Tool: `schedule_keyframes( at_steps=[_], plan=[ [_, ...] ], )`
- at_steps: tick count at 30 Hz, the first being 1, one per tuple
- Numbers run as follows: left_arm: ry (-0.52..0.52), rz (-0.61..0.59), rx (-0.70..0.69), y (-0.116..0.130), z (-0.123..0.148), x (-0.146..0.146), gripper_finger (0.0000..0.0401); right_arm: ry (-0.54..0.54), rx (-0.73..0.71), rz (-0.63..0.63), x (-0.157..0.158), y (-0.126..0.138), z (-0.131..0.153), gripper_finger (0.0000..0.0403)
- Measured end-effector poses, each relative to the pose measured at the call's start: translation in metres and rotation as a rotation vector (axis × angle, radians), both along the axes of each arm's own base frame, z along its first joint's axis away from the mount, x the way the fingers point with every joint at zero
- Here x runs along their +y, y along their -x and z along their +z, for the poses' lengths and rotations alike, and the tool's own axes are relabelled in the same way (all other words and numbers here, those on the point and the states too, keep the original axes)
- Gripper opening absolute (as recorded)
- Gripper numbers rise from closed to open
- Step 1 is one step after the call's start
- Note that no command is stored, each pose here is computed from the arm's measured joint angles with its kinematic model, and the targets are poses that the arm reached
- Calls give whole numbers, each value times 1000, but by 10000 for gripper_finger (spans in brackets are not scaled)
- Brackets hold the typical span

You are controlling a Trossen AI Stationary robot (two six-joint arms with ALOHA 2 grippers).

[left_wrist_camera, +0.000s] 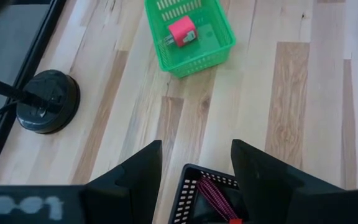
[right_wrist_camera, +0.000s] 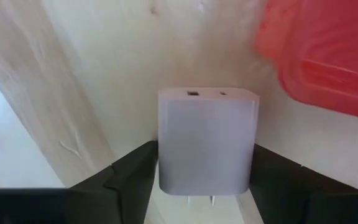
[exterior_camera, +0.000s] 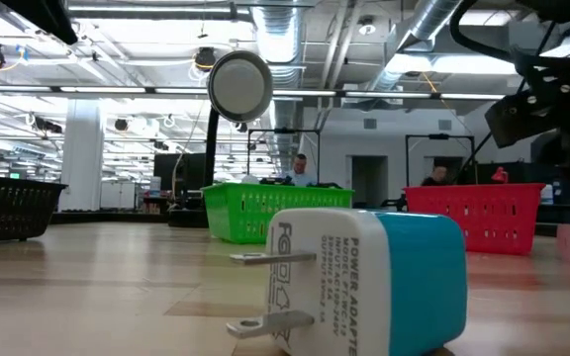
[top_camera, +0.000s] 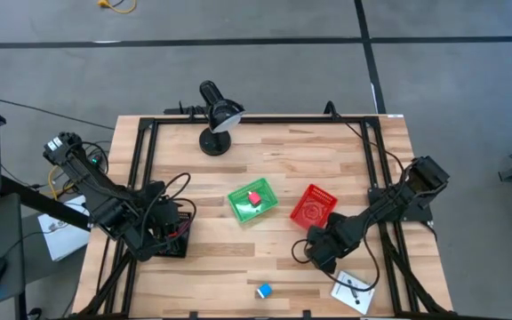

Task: Pick and place items into bin
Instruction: Put the white charger adapter into the green bin

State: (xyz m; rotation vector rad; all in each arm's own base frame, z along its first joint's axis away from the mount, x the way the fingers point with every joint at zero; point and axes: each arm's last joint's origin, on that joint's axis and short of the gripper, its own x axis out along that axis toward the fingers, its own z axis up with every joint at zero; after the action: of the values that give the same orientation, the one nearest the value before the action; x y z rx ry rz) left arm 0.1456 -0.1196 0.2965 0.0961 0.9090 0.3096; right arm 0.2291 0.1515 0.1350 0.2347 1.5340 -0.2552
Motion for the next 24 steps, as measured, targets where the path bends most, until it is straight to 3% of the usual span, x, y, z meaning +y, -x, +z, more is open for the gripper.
schedule_keyframes(
  at_steps=[7, 12, 15, 20, 24],
  plan=[
    [0, 0, 0, 0, 0, 0, 183, -5, -6, -6, 0, 0, 0, 193],
    [0, 0, 0, 0, 0, 0, 183, -20, -23, -43, 4, -3, 2, 200],
    [0, 0, 0, 0, 0, 0, 183, -97, -111, -13, 17, -13, 9, 209],
    [2, 0, -2, 0, 0, 0, 183, -232, -358, 170, 36, -36, 24, 194],
    [16, -2, -16, -1, 1, -1, 183, -200, -536, 236, 28, -59, 36, 191]
  ],
)
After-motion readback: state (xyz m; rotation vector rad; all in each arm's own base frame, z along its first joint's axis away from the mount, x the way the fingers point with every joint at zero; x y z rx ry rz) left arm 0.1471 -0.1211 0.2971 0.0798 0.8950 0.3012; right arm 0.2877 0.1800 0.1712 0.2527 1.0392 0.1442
